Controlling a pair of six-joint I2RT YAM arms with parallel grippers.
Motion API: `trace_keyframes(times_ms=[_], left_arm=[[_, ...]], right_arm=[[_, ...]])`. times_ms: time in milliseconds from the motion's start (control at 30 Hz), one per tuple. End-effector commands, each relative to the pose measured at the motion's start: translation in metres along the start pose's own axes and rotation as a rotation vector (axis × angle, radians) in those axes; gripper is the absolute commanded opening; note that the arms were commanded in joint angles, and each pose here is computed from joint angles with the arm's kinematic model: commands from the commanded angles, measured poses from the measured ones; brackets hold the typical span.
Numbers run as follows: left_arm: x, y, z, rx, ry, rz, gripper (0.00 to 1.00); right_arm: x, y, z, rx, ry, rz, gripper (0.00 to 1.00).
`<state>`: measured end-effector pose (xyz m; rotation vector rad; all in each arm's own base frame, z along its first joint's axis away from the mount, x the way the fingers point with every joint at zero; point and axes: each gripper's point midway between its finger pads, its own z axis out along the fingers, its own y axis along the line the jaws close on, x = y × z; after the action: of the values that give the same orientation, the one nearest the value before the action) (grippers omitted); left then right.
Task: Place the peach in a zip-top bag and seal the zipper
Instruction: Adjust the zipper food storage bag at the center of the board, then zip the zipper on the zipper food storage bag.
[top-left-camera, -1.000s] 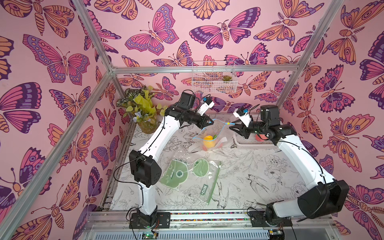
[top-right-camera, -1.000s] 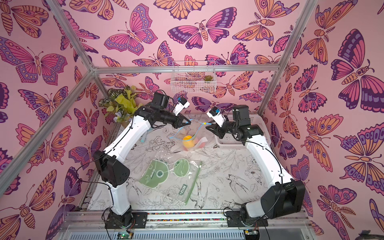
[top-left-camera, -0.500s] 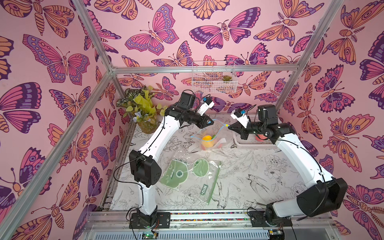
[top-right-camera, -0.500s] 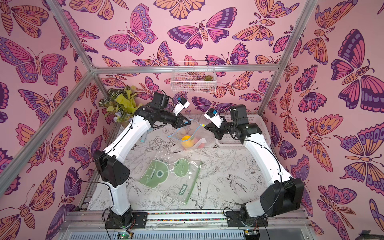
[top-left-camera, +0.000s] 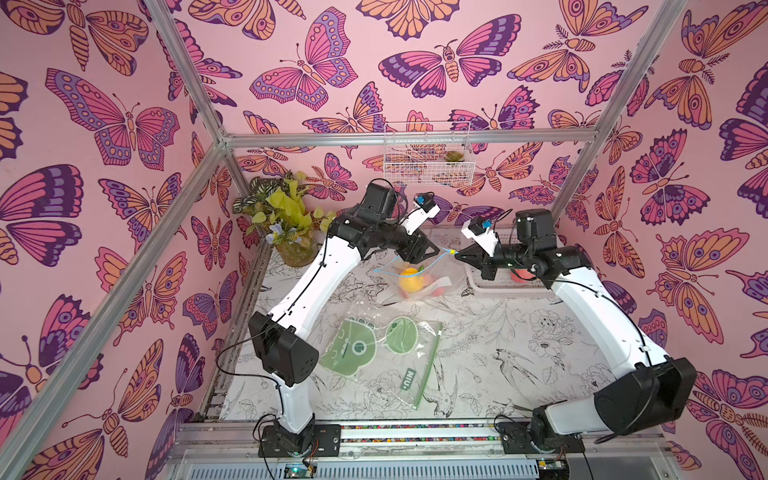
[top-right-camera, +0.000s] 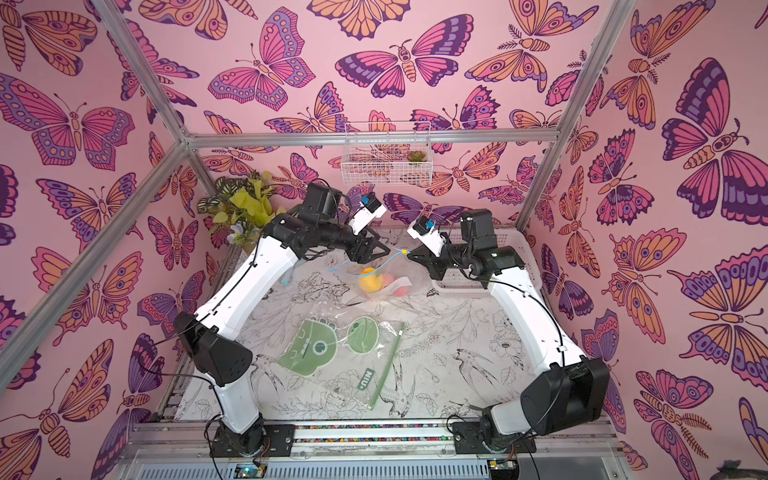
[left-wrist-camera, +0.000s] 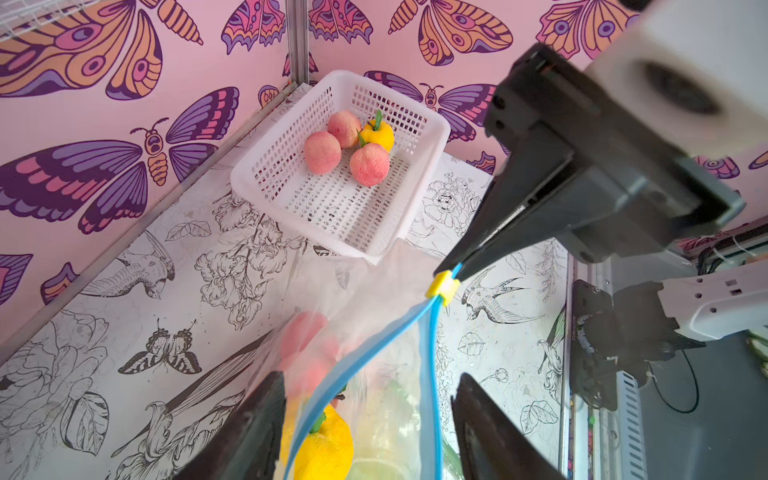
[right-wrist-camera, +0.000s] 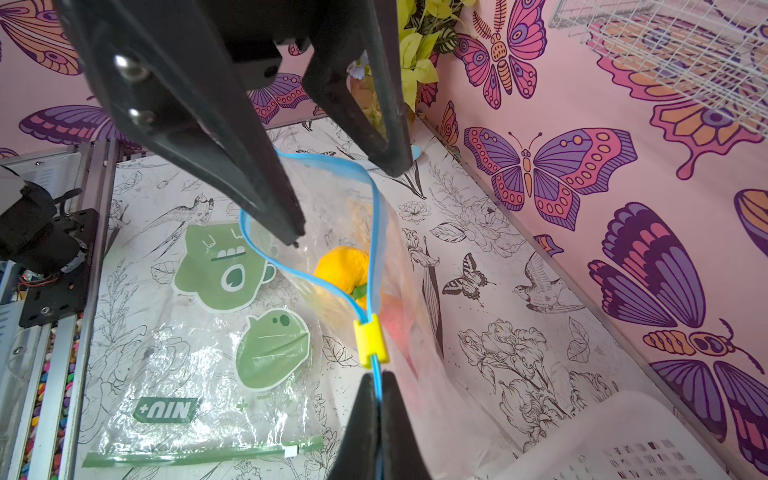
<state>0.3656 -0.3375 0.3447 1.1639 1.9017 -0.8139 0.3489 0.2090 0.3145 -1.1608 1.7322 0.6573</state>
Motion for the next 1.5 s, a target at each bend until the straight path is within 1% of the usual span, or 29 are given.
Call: trace_keyframes(times_ms=[0,100,333,500,733,833,1133,1367,1467], left_arm=[[-0.011,-0.009,-0.006,-0.007,-0.028,0.107,0.71],[-0.011,-0.018,0.000,0.029,-0.030,0.164,0.71],[-0.011,-0.033,0.010,0.081,-0.038,0.235,0.70],[-0.009,-0.040,0.018,0.100,-0.038,0.289,0.64],[-0.003,-0.041,0.027,0.133,-0.029,0.291,0.50],[0.001,-0.040,0.032,0.143,-0.021,0.287,0.46],[0.006,-0.042,0.039,0.174,-0.014,0.277,0.45],[0.010,-0.041,0.044,0.189,-0.006,0.267,0.39],[0.011,-0.042,0.046,0.196,-0.005,0.264,0.38]], right_arm=[[-0.013,0.011,-0.006,-0.036,-0.028,0.013,0.00],[-0.014,0.014,-0.007,-0.051,-0.036,0.015,0.00],[-0.013,0.019,-0.008,-0.071,-0.031,0.013,0.00],[-0.014,0.022,-0.009,-0.089,-0.031,0.016,0.00],[-0.015,0.028,-0.010,-0.116,-0.039,0.018,0.00],[-0.016,0.029,-0.010,-0.126,-0.046,0.017,0.00],[-0.016,0.033,-0.011,-0.145,-0.042,0.019,0.00],[-0.018,0.034,-0.012,-0.152,-0.045,0.018,0.00],[-0.018,0.034,-0.012,-0.153,-0.045,0.020,0.00]])
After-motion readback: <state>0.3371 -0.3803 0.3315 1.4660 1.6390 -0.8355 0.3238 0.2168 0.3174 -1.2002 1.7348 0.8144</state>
